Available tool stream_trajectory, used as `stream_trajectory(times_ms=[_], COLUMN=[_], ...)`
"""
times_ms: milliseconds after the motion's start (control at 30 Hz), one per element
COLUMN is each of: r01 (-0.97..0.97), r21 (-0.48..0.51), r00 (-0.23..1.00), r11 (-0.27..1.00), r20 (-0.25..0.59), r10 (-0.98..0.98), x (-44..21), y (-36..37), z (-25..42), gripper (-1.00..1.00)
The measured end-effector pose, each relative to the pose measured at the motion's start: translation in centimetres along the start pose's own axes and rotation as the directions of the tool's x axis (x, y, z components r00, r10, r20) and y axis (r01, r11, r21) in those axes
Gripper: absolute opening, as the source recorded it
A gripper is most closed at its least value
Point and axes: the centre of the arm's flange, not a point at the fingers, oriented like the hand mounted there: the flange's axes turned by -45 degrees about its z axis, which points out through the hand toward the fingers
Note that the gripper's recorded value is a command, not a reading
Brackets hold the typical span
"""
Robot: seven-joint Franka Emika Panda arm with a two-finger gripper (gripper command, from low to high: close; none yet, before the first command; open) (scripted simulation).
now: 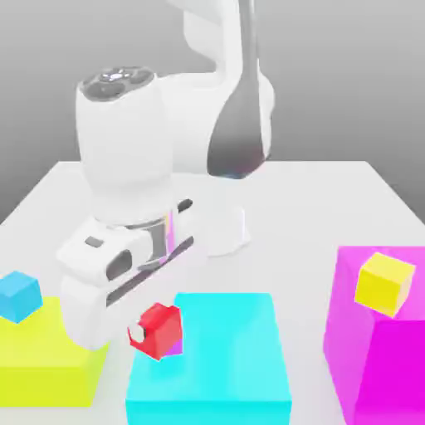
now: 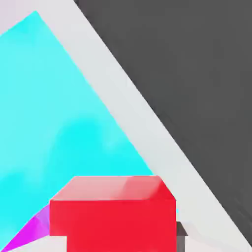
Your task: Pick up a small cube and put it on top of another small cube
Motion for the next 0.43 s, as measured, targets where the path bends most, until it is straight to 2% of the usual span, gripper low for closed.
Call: stream_trajectory(times_ms=[133,333,367,433], r01=[0.053,-0.03,-0.031,-0.028], r21=[-0.022,0.019,0.019,0.019], r00=[0.998,0.999,0.999,0.999], r11=[0.998,0.999,0.999,0.999], r20=[0.028,0.021,0.022,0.022], r10=[-0.053,0.029,0.03,0.028], x=[-1.8,-4.5,-4.6,-4.5], y=[-3.2,-4.4,-4.5,-4.5], z=[-1.7,5.0,5.6,5.6], gripper=[-1.0,-1.0,1.0,1.0])
